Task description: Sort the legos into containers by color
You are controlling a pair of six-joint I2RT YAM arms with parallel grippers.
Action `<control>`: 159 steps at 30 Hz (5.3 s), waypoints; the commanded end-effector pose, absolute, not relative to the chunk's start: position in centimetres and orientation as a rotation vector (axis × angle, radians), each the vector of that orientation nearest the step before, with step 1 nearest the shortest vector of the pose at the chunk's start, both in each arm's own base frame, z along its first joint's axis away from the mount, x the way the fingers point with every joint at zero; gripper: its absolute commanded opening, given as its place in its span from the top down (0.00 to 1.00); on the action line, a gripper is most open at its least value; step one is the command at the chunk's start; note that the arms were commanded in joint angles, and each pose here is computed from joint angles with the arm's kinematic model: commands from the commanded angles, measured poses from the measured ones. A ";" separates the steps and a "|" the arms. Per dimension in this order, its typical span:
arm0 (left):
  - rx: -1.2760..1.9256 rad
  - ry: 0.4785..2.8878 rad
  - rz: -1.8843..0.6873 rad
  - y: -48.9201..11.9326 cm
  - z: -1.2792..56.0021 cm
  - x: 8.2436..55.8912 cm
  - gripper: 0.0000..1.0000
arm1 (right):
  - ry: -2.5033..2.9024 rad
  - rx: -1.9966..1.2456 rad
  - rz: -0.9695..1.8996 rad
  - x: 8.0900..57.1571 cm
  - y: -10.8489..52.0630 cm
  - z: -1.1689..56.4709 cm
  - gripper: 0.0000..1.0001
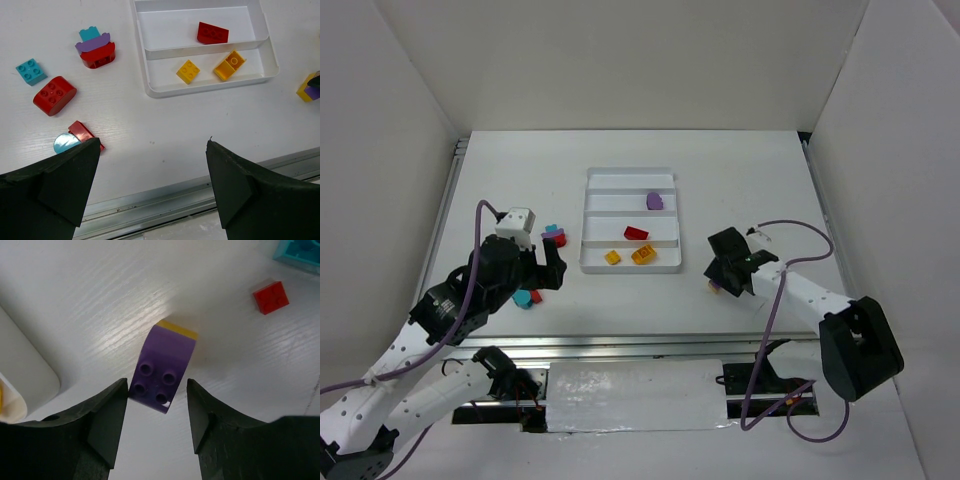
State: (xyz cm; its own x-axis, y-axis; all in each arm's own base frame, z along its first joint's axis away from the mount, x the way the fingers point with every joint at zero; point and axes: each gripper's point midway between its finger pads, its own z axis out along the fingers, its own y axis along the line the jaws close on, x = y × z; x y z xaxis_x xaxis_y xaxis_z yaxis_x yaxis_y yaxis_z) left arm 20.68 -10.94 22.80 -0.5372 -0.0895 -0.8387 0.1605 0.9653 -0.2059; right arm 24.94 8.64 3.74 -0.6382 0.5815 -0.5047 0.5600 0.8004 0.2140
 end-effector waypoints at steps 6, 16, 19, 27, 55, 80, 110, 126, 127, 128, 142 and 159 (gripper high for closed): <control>0.054 2.070 -0.344 -11.2 23.8 20.9 0.01 | 2.409 0.894 0.171 25.6 8.0 3.5 0.52; 0.053 2.058 -0.391 -11.7 24.3 20.7 0.01 | 2.364 0.622 0.412 26.6 12.1 7.5 1.00; 0.073 2.069 -0.562 -14.0 24.6 19.7 0.00 | 2.262 0.377 0.669 26.0 15.9 11.3 1.00; 0.468 1.582 -1.416 -24.3 31.7 13.8 0.01 | 1.603 -0.449 1.409 16.4 23.0 25.0 1.00; 0.653 1.446 -1.653 -29.0 32.6 11.5 0.12 | 1.251 -0.678 1.666 10.2 27.0 32.4 1.00; 0.715 1.402 -1.597 -29.2 33.4 11.8 0.14 | 1.306 -0.797 1.703 9.7 28.9 31.0 1.00; 0.812 1.407 -1.653 -30.3 33.1 10.8 1.00 | 1.308 -0.829 1.578 10.6 28.8 31.8 0.51; 0.468 1.560 -1.164 -25.2 32.4 18.2 1.00 | 1.471 -0.590 1.213 16.4 21.8 26.9 1.00; 0.400 1.636 -1.101 -24.7 31.0 19.4 1.00 | 1.476 -0.557 1.189 17.0 21.4 27.1 1.00; 0.322 1.682 -1.039 -24.1 30.5 20.8 1.00 | 1.493 -0.527 1.170 17.5 21.2 27.0 1.00; -0.354 2.074 -0.332 -18.8 15.9 35.1 0.79 | 1.600 -0.362 1.094 19.3 19.9 27.1 1.00; -0.400 2.129 -0.333 -18.8 12.1 36.4 0.14 | 1.653 -0.368 1.065 19.7 19.8 25.7 1.00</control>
State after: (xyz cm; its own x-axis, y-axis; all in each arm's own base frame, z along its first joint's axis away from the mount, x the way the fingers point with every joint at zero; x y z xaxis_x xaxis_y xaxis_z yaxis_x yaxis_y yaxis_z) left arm 35.49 -18.37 9.39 -0.5907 -0.3590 -0.7226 -0.1764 0.9314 -0.3185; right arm 19.09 19.97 23.92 -0.4087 0.2603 -0.8747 -0.6898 0.5394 0.4829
